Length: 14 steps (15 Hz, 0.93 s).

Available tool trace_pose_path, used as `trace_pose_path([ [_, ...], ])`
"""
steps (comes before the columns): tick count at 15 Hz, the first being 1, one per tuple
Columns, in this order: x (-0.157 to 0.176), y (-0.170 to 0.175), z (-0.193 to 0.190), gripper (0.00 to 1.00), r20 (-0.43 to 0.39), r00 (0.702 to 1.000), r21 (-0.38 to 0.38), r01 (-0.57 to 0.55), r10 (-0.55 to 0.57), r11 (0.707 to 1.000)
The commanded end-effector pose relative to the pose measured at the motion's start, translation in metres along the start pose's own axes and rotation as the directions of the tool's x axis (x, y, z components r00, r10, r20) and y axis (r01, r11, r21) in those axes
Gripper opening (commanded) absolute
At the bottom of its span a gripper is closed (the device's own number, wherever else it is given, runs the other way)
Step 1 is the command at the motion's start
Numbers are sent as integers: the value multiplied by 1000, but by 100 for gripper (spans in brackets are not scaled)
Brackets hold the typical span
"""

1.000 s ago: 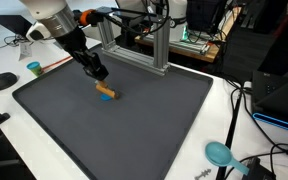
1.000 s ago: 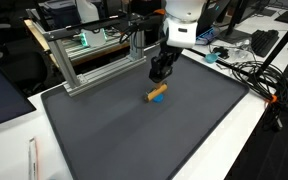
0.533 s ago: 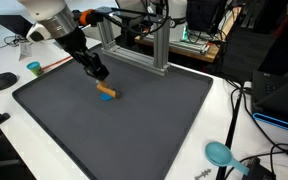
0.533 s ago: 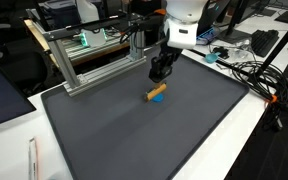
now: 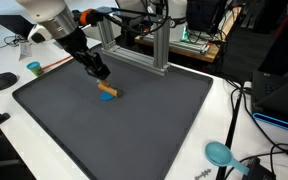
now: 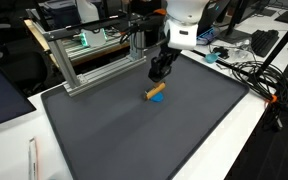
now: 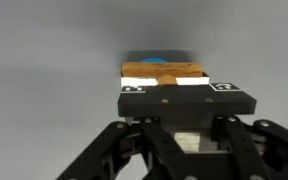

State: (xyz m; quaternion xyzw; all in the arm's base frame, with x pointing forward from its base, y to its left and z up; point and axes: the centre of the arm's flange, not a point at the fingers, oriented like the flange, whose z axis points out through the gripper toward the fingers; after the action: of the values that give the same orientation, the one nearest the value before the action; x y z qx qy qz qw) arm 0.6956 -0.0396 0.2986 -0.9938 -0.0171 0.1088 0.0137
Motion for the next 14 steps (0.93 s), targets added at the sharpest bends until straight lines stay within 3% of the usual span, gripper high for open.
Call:
trace_pose_path([
  [1,9,-9,43,22,82,996,71,23,-29,997],
  [14,11,-10,46,22,120,991,80,43,-52,996],
])
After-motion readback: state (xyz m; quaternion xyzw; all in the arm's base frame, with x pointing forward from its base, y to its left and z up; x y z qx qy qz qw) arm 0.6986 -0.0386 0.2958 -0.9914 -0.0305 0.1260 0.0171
